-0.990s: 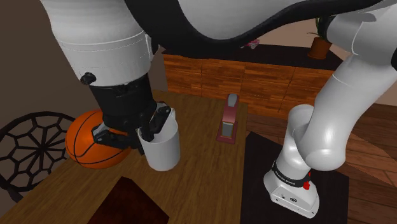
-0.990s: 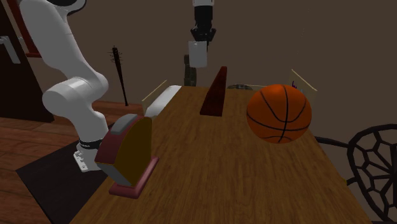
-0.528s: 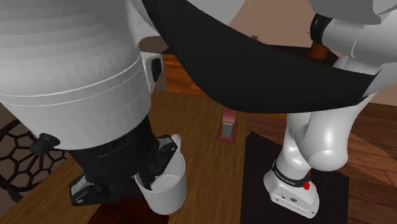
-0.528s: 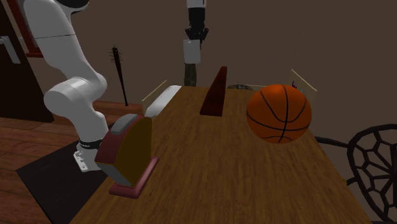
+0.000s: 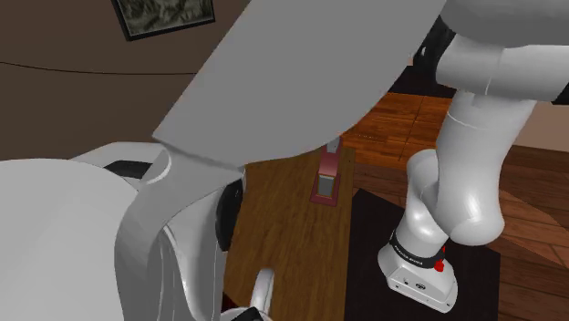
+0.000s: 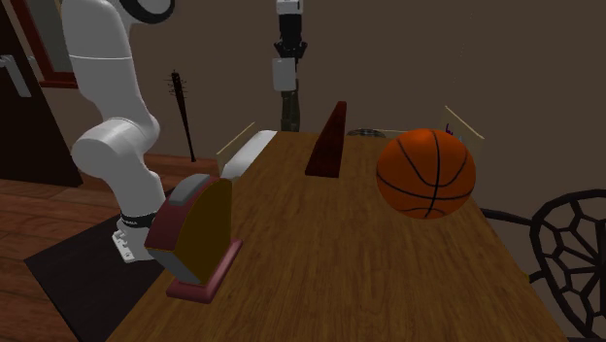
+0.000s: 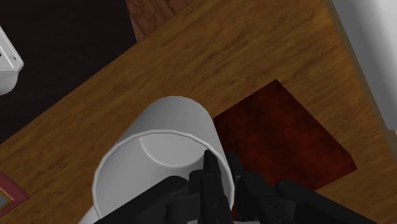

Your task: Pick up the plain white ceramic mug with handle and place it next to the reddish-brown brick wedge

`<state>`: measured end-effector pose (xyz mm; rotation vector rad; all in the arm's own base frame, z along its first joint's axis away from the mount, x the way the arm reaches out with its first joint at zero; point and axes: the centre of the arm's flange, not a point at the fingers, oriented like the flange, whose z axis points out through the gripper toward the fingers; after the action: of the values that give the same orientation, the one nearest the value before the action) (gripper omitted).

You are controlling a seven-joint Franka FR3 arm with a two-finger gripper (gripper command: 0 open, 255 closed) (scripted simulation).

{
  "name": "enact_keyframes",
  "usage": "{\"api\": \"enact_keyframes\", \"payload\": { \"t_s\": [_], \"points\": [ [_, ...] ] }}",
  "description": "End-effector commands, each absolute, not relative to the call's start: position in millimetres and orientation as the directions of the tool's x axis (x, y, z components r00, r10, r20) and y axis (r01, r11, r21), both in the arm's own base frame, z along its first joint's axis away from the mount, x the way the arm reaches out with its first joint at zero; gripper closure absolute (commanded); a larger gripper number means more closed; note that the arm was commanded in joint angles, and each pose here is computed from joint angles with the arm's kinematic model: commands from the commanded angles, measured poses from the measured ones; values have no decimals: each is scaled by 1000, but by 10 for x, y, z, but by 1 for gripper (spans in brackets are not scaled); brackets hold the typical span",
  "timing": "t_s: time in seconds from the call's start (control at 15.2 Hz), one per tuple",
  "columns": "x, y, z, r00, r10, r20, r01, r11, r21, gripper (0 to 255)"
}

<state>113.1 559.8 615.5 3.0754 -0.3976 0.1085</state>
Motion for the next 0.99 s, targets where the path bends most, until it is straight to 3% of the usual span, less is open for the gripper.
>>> {"api": "enact_keyframes", "payload": {
  "t_s": [0.0, 0.66, 0.92],
  "points": [
    [921, 5763, 6170, 964, -255, 74, -258, -966, 29, 255],
    [-117, 6578, 6171, 964, -255, 74, -258, -966, 29, 255],
    [-135, 6593, 6013, 964, -255, 74, -258, -966, 29, 255]
  ]
}}
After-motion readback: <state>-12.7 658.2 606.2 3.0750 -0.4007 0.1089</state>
